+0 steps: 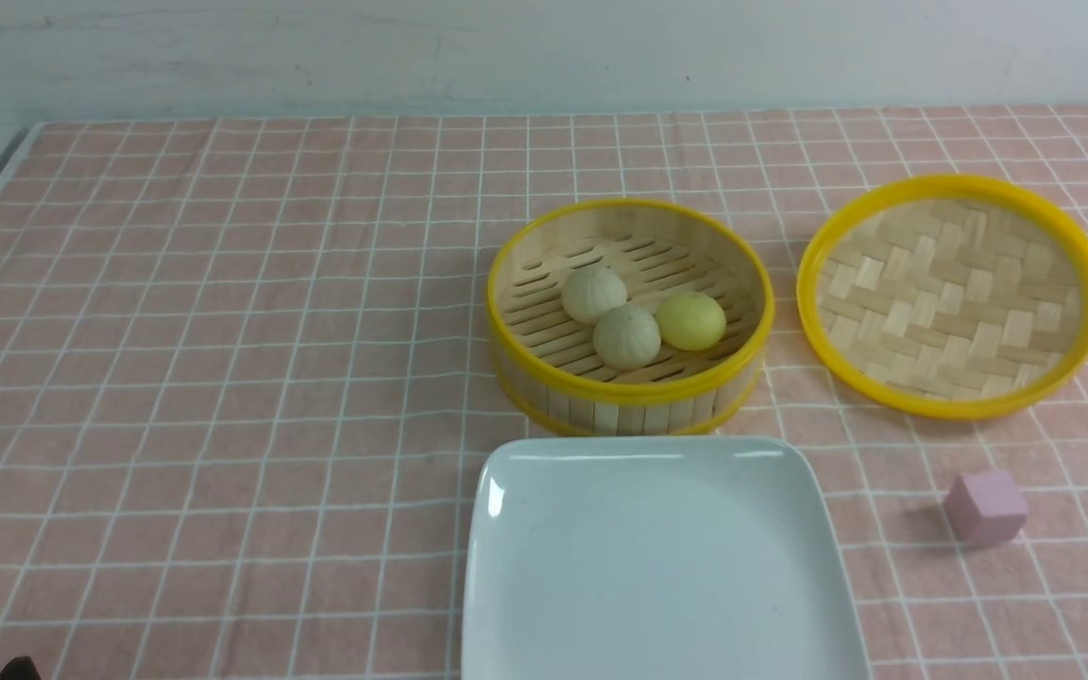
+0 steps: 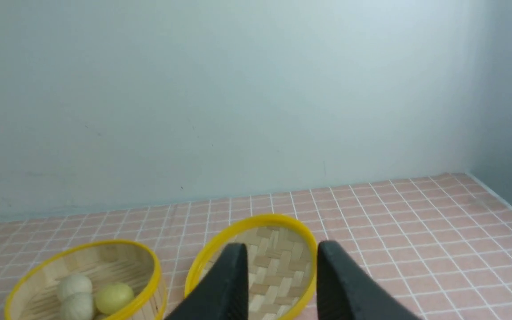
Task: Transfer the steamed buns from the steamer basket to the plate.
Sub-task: Use the right arm to grab the steamed stuffed bun that is closest to it
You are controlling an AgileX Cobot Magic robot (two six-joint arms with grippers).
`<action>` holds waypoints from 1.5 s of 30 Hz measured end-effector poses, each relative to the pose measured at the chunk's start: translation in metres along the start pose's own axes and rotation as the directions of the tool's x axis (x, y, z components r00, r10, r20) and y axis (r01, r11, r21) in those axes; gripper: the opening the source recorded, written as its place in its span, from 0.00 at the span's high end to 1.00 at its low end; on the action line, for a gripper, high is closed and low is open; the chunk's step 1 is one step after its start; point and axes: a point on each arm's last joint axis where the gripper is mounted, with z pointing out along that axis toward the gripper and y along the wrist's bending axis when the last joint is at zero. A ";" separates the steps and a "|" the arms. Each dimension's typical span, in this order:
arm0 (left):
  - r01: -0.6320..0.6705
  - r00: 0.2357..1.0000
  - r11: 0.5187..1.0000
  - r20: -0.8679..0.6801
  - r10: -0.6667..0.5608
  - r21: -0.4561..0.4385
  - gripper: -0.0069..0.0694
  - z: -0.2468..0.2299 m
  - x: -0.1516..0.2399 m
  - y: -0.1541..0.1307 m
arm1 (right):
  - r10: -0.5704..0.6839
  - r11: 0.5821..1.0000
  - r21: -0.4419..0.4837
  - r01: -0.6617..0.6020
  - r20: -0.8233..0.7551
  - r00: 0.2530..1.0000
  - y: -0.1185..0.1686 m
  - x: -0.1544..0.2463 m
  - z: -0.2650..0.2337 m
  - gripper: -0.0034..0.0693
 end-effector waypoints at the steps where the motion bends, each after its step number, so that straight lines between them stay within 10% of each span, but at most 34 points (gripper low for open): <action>1: 0.000 1.000 1.000 0.000 0.000 0.000 0.24 0.000 0.000 0.000 | 0.008 1.000 -0.014 -0.008 0.021 1.000 0.001 -0.002 -0.001 0.62; 24: 0.000 1.000 1.000 0.004 0.000 0.001 0.24 0.000 0.000 0.000 | 0.263 0.925 -0.244 -0.292 -0.146 0.954 0.020 0.037 0.035 0.62; 45: 0.554 0.734 0.774 0.258 -0.628 0.306 0.27 -0.011 -0.042 -0.007 | -0.222 0.922 -0.378 0.087 -0.332 0.917 0.027 0.031 0.096 0.62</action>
